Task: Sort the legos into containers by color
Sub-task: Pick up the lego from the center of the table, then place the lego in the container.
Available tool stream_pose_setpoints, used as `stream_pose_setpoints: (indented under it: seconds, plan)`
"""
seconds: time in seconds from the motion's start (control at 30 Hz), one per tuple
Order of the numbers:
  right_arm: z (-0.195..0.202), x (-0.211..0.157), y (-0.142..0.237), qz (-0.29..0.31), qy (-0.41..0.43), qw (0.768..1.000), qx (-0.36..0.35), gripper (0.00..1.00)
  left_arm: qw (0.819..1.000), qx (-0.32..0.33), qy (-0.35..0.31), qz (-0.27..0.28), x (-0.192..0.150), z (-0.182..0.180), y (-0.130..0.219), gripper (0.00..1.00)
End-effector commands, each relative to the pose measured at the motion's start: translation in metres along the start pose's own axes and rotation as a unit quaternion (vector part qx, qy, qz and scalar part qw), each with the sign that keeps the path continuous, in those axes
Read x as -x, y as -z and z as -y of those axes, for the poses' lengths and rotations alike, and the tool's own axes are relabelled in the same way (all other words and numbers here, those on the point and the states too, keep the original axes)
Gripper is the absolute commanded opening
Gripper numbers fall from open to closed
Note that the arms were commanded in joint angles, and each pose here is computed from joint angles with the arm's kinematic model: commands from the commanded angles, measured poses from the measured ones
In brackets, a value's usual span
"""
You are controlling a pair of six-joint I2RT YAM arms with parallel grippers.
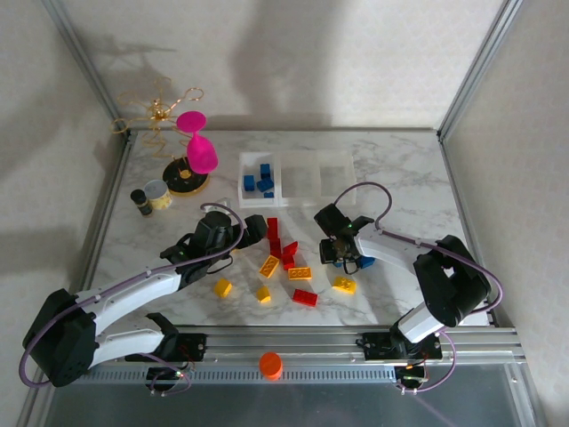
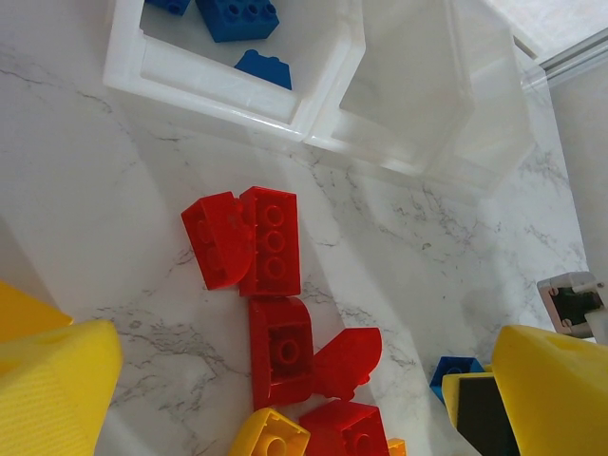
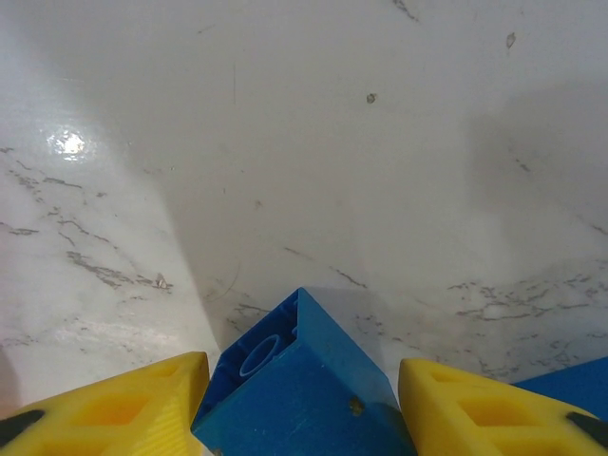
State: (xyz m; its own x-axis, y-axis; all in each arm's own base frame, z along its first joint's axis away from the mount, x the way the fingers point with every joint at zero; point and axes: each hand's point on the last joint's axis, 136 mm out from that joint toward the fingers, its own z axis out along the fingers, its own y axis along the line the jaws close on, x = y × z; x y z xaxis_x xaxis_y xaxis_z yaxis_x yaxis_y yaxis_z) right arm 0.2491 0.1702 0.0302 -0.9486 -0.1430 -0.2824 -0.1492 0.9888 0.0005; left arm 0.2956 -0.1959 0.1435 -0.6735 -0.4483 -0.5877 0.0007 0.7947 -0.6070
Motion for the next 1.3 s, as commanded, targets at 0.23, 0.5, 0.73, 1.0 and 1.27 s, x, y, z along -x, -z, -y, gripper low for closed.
stream_pose_setpoints:
  seconds: [0.23,0.5,0.73,1.0,1.27]
  plan:
    - [-0.022,0.031,0.032,0.058,0.000,0.998,0.029,0.44,1.000,-0.007,-0.003,0.023,0.013,0.008,0.010,1.00]
    - [-0.067,0.097,0.069,0.147,0.011,0.986,0.081,0.44,0.998,-0.011,0.004,0.058,0.048,0.011,0.027,1.00]
    - [-0.127,0.171,0.078,0.227,0.035,0.966,0.119,0.45,0.996,0.007,0.018,0.082,0.075,-0.004,0.037,1.00]
    - [-0.173,0.245,0.066,0.295,0.057,0.946,0.122,0.45,0.995,0.034,0.030,0.088,0.085,-0.026,0.033,1.00]
    - [-0.191,0.288,0.031,0.313,0.079,0.942,0.089,0.52,0.994,0.043,0.054,0.086,0.089,-0.039,0.019,1.00]
